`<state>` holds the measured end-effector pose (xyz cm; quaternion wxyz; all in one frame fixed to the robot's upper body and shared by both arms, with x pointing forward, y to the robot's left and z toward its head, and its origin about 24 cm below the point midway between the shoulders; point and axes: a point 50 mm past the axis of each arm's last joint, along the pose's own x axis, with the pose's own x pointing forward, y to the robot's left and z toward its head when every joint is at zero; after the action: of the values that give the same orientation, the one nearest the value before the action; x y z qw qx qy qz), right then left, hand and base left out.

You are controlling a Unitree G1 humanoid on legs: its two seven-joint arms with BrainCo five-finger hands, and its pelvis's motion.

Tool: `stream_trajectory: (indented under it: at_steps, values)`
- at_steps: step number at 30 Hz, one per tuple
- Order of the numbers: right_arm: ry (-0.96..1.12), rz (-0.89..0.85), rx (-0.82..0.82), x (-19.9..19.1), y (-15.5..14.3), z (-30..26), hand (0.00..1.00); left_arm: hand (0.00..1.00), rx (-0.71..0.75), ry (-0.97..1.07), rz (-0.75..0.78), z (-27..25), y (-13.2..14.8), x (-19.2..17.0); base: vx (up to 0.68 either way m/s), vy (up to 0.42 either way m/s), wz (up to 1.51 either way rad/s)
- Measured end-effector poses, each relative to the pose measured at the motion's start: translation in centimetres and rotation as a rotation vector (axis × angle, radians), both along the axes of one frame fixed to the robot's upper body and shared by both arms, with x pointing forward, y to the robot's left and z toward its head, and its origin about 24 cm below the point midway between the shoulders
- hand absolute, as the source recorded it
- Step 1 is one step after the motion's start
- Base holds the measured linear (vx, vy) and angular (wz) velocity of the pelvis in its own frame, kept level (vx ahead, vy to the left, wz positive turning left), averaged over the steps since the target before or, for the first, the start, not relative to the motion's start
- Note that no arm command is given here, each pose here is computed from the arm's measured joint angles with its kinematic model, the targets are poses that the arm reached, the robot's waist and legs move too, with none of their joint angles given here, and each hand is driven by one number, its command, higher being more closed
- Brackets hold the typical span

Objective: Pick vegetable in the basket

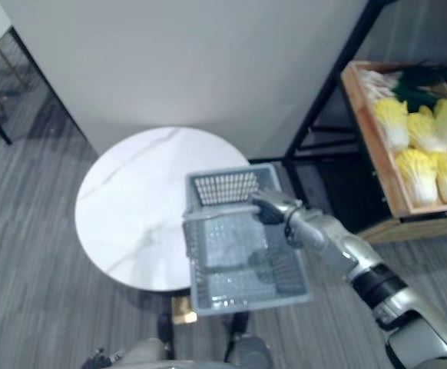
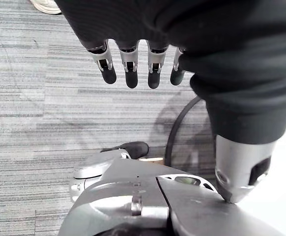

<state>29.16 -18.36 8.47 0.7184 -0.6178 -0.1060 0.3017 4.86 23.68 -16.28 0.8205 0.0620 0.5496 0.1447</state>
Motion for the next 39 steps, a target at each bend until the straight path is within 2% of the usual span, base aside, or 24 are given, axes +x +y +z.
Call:
stream_trajectory:
  at_steps: [8, 17, 23, 26, 29, 30, 33, 39]
  values:
    - [0.079, 0.023, -0.010, -2.1, -0.5, -1.9, 1.00, 0.00, -0.008, 0.022, 0.000, -0.1, 0.1, -1.0, 0.02, -0.019, -0.11]
    - [0.058, 0.055, 0.010, -2.3, 0.3, -1.5, 1.00, 0.00, -0.033, 0.025, 0.035, -0.3, -0.8, -1.5, -0.02, 0.030, -0.56]
    - [0.089, -0.068, 0.016, -3.5, -2.3, -2.8, 1.00, 0.00, -0.026, 0.021, -0.023, -0.2, -0.5, -1.0, -0.07, 0.147, -0.42]
    - [0.075, -0.130, 0.028, -3.0, -2.2, -3.4, 1.00, 0.00, 0.000, 0.035, -0.122, 0.0, -0.1, -0.5, -0.08, 0.155, -0.81]
    - [0.082, -0.170, 0.031, -2.7, -2.5, -4.2, 1.00, 0.00, 0.002, 0.019, -0.145, 0.0, -0.3, 0.2, -0.07, 0.155, -1.16]
    - [0.074, -0.178, 0.035, -2.5, -2.5, -4.2, 1.00, 0.00, 0.026, 0.013, -0.158, 0.3, 0.7, 0.7, -0.08, 0.119, -1.03]
    - [0.030, -0.186, 0.069, -1.8, -1.8, -3.8, 1.00, 0.00, 0.002, 0.031, -0.161, 0.0, -0.1, 0.2, -0.20, 0.033, -1.29]
    - [0.034, -0.179, 0.116, -1.5, -0.2, -4.6, 1.00, 0.00, 0.006, 0.047, -0.168, 0.0, 0.1, 0.0, -0.10, -0.064, -1.23]
